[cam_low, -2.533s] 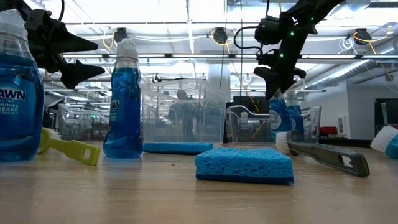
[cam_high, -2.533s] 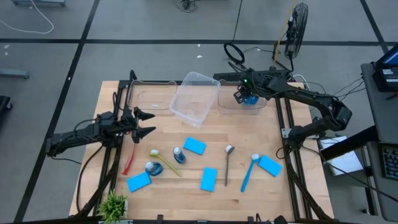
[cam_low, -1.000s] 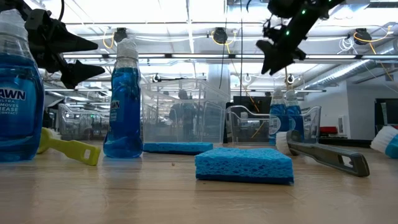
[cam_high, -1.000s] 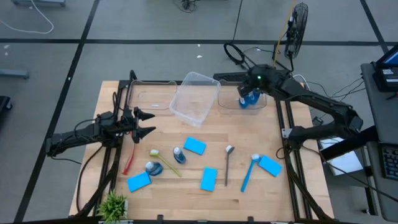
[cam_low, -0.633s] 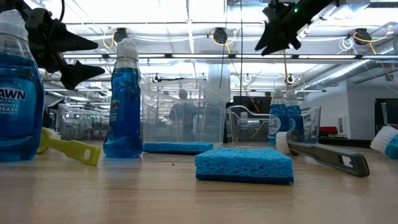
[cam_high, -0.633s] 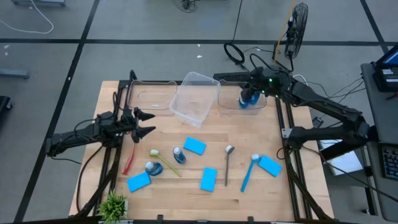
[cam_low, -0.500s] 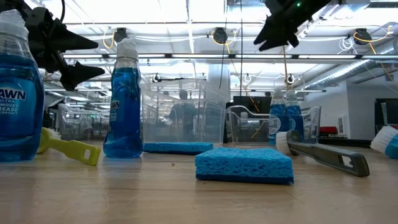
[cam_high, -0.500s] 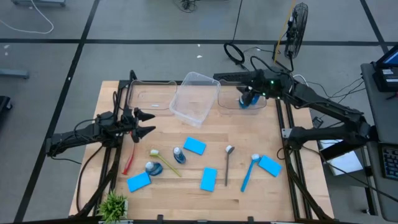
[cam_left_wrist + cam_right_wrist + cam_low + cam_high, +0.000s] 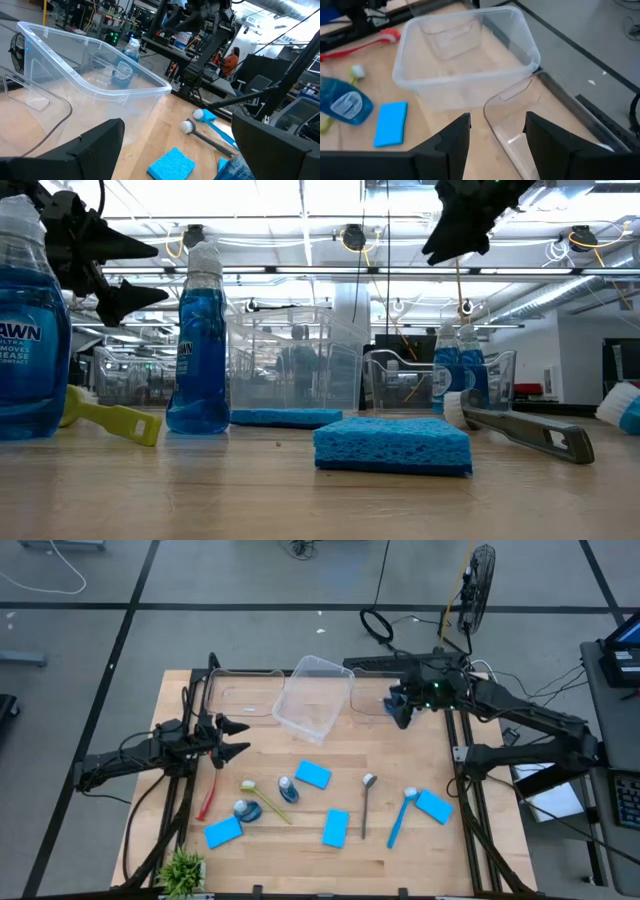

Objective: Pick & Place Kitchen Sink Supplies
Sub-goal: Put the blue dish soap into the right transparent bin

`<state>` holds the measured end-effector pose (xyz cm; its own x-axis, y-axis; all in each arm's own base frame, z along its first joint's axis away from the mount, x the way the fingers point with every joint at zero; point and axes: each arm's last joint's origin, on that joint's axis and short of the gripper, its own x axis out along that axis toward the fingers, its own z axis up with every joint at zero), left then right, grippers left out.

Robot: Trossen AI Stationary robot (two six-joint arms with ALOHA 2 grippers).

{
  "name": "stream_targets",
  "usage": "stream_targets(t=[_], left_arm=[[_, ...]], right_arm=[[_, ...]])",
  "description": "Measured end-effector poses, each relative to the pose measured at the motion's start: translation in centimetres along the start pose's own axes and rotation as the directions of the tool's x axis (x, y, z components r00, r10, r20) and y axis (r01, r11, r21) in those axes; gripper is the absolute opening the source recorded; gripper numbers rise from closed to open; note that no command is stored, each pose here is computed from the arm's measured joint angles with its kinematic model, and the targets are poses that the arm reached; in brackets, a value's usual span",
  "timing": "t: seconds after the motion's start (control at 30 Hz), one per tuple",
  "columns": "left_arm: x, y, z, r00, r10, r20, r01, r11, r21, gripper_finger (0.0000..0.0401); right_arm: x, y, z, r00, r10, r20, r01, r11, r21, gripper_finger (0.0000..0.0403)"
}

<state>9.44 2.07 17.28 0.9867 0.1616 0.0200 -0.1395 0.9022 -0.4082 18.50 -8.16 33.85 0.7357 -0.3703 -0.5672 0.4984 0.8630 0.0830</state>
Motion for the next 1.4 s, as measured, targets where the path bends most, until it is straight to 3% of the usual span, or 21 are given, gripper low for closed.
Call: stream_targets(t=[0.13,0.33,0.67,0.83,1.27,1.4], left_arm=[[0.0,0.0,0.0,1.000,0.000,0.000,0.000,1.000,0.001,0.0365],[0.0,0.0,0.0,1.000,0.000,0.000,0.000,1.000,-0.001,0.0365],[0.0,0.0,0.0,1.000,0.000,0.000,0.000,1.000,-0.002,0.0365],[0.0,0.0,0.0,1.000,0.000,0.000,0.000,1.000,-0.002,0.0365],[0.0,-0.1,0.2,1.000,-0.009,0.021,0.010,0.999,-0.051,0.0365],[0.0,-0.3,0.6,0.998,-0.026,0.059,0.030,0.998,-0.063,0.0365]], right_arm=[[-0.9,0.0,-1.3,0.999,0.016,0.050,-0.016,1.000,0.002,0.0178],[-2.1,-0.5,-5.2,0.987,0.036,0.154,-0.055,0.991,0.122,0.0178],[-3.0,-0.7,-9.5,0.905,0.114,0.409,-0.201,0.963,0.177,0.0178],[-3.1,-0.6,-10.5,0.884,0.176,0.433,-0.265,0.952,0.155,0.0178],[-1.5,-0.8,-13.5,0.892,0.199,0.405,-0.277,0.950,0.143,0.0178],[-0.9,-1.0,-14.5,0.861,0.206,0.466,-0.303,0.942,0.142,0.0178]])
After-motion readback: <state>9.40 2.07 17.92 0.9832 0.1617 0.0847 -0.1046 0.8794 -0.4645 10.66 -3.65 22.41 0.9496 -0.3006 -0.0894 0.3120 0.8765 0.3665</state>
